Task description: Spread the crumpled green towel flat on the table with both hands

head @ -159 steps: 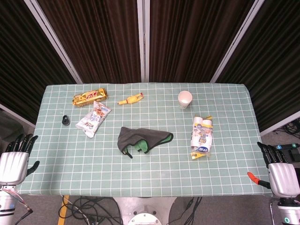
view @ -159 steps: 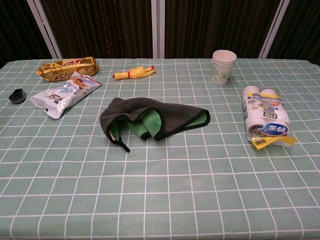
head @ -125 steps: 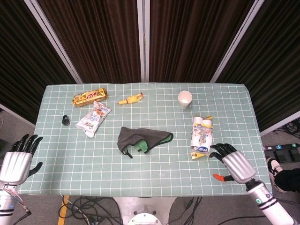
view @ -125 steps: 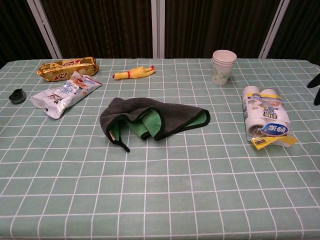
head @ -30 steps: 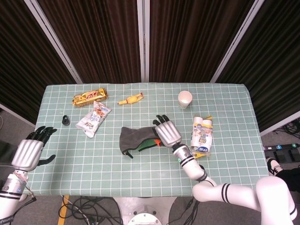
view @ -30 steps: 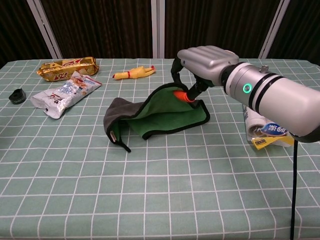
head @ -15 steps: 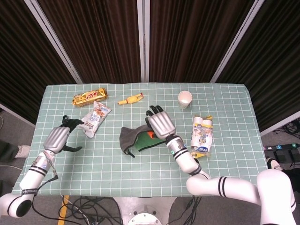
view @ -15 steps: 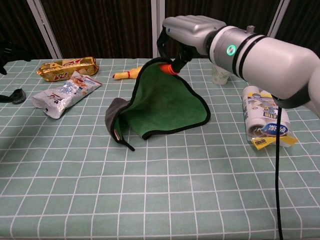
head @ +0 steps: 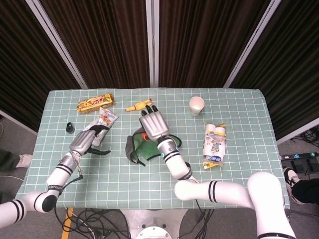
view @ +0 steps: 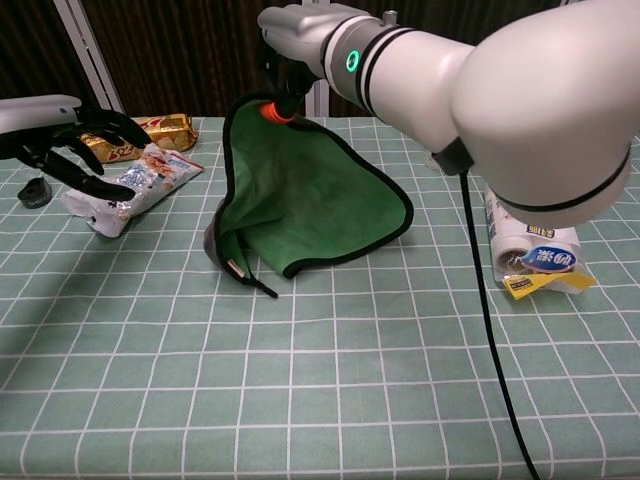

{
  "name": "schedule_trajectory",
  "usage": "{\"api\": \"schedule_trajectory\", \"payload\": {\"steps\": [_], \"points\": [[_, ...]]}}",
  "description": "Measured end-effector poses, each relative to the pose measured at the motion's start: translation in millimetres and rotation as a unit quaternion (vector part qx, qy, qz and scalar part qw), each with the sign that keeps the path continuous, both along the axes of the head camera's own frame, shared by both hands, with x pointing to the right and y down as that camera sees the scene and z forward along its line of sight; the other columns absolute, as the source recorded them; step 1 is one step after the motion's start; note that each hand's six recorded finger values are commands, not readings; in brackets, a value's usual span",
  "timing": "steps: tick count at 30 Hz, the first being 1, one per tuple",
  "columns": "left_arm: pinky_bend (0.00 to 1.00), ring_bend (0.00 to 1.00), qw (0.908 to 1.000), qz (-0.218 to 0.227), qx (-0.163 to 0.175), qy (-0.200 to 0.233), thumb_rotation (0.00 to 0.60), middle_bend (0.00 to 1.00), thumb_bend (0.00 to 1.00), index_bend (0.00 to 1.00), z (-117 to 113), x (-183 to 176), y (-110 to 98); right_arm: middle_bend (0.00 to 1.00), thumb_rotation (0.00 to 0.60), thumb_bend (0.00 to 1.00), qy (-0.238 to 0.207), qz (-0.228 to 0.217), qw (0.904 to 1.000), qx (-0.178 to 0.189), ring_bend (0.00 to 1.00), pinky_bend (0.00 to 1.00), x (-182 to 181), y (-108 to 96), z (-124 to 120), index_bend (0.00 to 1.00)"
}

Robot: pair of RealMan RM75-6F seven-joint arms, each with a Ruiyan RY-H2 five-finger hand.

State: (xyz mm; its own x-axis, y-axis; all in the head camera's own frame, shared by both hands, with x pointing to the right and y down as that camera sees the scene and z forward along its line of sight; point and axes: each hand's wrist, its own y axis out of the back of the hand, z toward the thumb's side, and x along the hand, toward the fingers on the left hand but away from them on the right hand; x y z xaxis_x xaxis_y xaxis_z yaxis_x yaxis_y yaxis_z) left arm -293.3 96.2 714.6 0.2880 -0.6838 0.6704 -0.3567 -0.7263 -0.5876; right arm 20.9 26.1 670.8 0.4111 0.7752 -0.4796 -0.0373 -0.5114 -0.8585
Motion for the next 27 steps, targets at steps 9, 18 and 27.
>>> {"api": "schedule_trajectory", "payload": {"steps": [9,18,27], "points": [[0.27,0.12,0.9994,0.027,-0.017,0.007,0.342,0.18,0.0,0.19,12.7,25.6,5.7,0.27,0.569,0.64,0.011,0.027,0.9996,-0.003,0.1,0.15,-21.6,-9.8,7.2,0.67],[0.28,0.12,0.9986,0.04,-0.032,-0.009,0.273,0.18,0.0,0.19,25.8,46.8,8.6,0.27,0.565,0.64,0.018,0.033,0.9993,0.001,0.1,0.15,-38.2,-9.1,8.9,0.68],[0.29,0.12,0.9974,0.05,-0.047,-0.024,0.217,0.18,0.0,0.19,35.5,70.6,10.0,0.27,0.567,0.64,0.02,0.032,0.9993,0.003,0.1,0.15,-51.3,-6.5,10.4,0.69]]}}
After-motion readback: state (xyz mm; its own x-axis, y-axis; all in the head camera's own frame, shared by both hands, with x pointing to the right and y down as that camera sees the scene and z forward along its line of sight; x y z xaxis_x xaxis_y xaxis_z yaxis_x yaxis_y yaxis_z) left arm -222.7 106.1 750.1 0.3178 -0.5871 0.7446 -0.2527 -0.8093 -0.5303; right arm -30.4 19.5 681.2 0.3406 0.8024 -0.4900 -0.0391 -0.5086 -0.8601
